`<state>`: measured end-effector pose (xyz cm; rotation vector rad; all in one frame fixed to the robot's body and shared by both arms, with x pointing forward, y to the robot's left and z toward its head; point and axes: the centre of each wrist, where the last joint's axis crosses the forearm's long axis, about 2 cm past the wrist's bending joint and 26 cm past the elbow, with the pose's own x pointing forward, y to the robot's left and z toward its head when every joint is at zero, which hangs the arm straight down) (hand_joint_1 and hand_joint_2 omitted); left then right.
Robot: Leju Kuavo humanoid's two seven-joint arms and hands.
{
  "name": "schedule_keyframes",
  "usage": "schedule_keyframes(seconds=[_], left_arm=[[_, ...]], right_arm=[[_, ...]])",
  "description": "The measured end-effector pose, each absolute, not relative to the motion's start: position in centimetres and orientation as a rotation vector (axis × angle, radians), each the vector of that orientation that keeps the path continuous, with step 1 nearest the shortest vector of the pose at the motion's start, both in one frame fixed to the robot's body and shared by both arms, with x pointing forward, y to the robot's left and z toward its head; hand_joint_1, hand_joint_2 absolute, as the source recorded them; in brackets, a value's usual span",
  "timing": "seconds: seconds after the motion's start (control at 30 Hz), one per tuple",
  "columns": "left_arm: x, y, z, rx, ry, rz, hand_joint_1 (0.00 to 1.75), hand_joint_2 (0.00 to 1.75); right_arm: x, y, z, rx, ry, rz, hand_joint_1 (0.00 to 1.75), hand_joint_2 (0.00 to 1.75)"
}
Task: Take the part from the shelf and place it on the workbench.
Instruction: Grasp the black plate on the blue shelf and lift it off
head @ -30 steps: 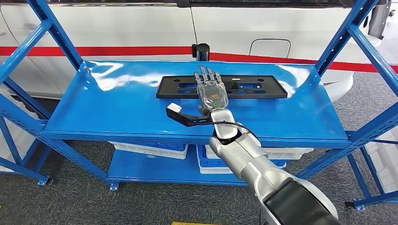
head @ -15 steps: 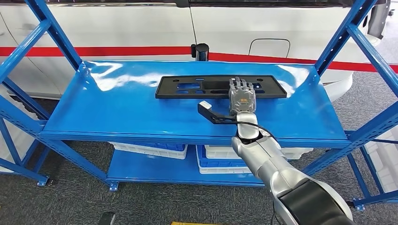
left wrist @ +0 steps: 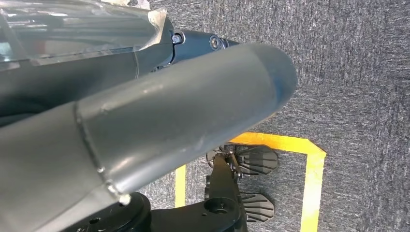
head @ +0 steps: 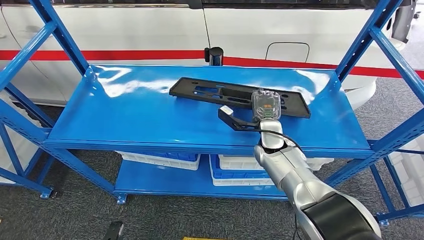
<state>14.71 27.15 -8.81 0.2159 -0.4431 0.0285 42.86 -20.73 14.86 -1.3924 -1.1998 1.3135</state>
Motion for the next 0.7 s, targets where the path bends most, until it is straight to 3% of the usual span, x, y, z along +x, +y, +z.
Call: schedule_keyframes(seconds=[0.53,0.7], left_arm=[[15.2,26.8,-8.6,0.237,-0.499,0.016,0.0,0.0],[15.2,26.7,-8.6,0.232,-0.651,0.004,0.0,0.0]], right_arm=[[42.1,-21.2,14.5,-1.392,-1.302,1.317,1.75,1.75],[41.2,-21.0,15.0,-1.299,-1.483,1.17,1.75,1.75]])
